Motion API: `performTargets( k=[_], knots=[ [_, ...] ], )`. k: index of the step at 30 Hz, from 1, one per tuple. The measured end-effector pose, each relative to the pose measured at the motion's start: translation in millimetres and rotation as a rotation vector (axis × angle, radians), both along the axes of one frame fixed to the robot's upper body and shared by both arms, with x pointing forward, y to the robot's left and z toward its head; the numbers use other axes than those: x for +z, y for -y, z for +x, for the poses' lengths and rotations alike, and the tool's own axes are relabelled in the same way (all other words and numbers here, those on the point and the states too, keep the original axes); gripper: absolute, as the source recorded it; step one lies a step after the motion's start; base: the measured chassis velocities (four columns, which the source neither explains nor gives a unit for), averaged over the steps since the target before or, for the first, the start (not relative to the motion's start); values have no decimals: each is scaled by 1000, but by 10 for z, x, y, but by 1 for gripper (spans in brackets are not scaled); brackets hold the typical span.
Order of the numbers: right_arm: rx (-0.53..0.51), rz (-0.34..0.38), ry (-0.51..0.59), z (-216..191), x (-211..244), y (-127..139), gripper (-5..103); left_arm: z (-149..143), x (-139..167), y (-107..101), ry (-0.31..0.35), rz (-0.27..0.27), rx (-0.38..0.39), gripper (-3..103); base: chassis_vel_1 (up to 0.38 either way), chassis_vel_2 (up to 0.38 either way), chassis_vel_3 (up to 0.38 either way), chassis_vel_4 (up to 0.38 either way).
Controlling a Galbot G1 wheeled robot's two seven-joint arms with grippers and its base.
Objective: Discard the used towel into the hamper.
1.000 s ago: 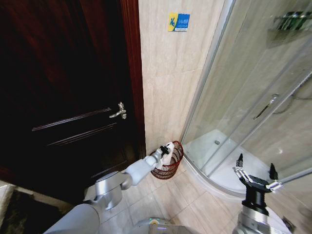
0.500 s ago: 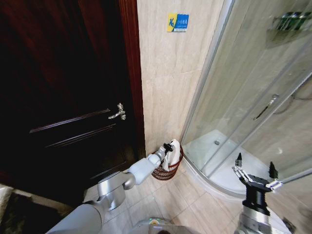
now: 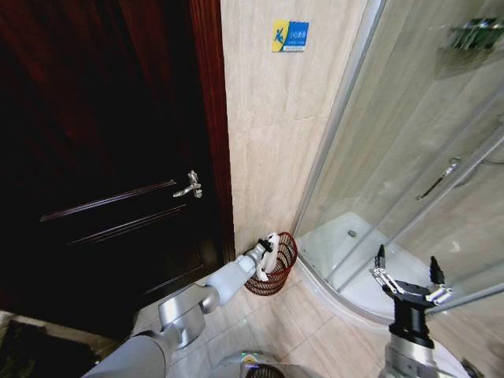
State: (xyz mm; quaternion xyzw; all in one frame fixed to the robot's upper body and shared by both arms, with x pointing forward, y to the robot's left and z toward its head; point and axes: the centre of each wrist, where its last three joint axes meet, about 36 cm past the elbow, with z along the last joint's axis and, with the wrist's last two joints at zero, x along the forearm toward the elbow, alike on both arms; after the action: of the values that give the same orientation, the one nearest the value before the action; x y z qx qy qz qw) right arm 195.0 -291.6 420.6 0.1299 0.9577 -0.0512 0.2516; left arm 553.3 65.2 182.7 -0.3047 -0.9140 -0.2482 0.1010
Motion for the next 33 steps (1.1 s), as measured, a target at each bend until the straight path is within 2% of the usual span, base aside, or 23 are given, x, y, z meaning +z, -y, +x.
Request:
performTargets(
  k=[1, 4, 5, 6, 9, 10, 11, 14, 15, 17, 18, 19, 20, 21, 23, 24, 25, 26, 29, 33],
  knots=[
    [0, 0, 0, 0, 0, 0, 100, 0, 0, 0, 0, 0, 0, 18, 0, 0, 0, 0],
    [2, -6, -1, -15, 12, 0, 100, -54, -117, -128, -6, 87, 28, 28, 0, 0, 0, 0],
    [4, -7, -1, -21, 10, -1, 100, -69, -132, -133, -4, 96, 22, 34, 0, 0, 0, 0],
    [4, -7, -1, -21, 10, -1, 100, -69, -132, -133, -4, 96, 22, 34, 0, 0, 0, 0],
    [9, -11, 0, -29, 3, -7, 100, -143, -186, -120, 16, 96, -17, 50, 0, 0, 0, 0],
    [9, -11, 0, -29, 3, -7, 100, -143, -186, -120, 16, 96, -17, 50, 0, 0, 0, 0],
    [10, -12, 0, -29, -1, -9, 100, -172, -201, -106, 27, 80, -33, 50, 0, 0, 0, 0],
    [10, -13, -1, -26, -10, -12, 100, -275, -202, 22, 53, -6, -100, 67, 0, 0, 0, 0],
    [10, -13, -1, -26, -10, -12, 100, -275, -202, 22, 53, -6, -100, 67, 0, 0, 0, 0],
    [10, -13, -1, -26, -11, -13, 100, -370, -197, 98, 59, -48, -151, 78, 0, 0, 0, 0],
    [10, -13, -2, -30, -13, -13, 100, -411, -218, 74, 62, -46, -159, 83, 0, 0, 0, 0],
    [10, -13, -2, -30, -13, -13, 100, -411, -218, 74, 62, -46, -159, 83, 0, 0, 0, 0],
    [11, -14, -3, -36, -15, -13, 100, -446, -242, 56, 70, -33, -161, 88, 0, 0, 0, 0],
    [14, -16, -5, -45, -18, -14, 100, -485, -264, 54, 96, 3, -141, 94, 0, 0, 0, 0],
    [18, -17, -10, -60, -23, -17, 100, -531, -250, 23, 122, 124, -130, 97, 0, 0, 0, 0],
    [18, -17, -10, -60, -23, -17, 100, -531, -250, 23, 122, 124, -130, 97, 0, 0, 0, 0],
    [18, -17, -10, -64, -24, -17, 100, -555, -241, -22, 114, 199, -132, 99, 0, 0, 0, 0],
    [19, -18, -10, -67, -25, -17, 100, -585, -262, -69, 105, 253, -135, 100, 0, 0, 0, 0],
    [18, -19, -10, -69, -24, -13, 100, -606, -265, -75, 91, 259, -124, 100, 0, 0, 0, 0],
    [15, -20, -12, -76, -32, -1, 100, -617, -287, -164, 45, 277, -180, 100, 0, 0, 0, 0]
  ],
)
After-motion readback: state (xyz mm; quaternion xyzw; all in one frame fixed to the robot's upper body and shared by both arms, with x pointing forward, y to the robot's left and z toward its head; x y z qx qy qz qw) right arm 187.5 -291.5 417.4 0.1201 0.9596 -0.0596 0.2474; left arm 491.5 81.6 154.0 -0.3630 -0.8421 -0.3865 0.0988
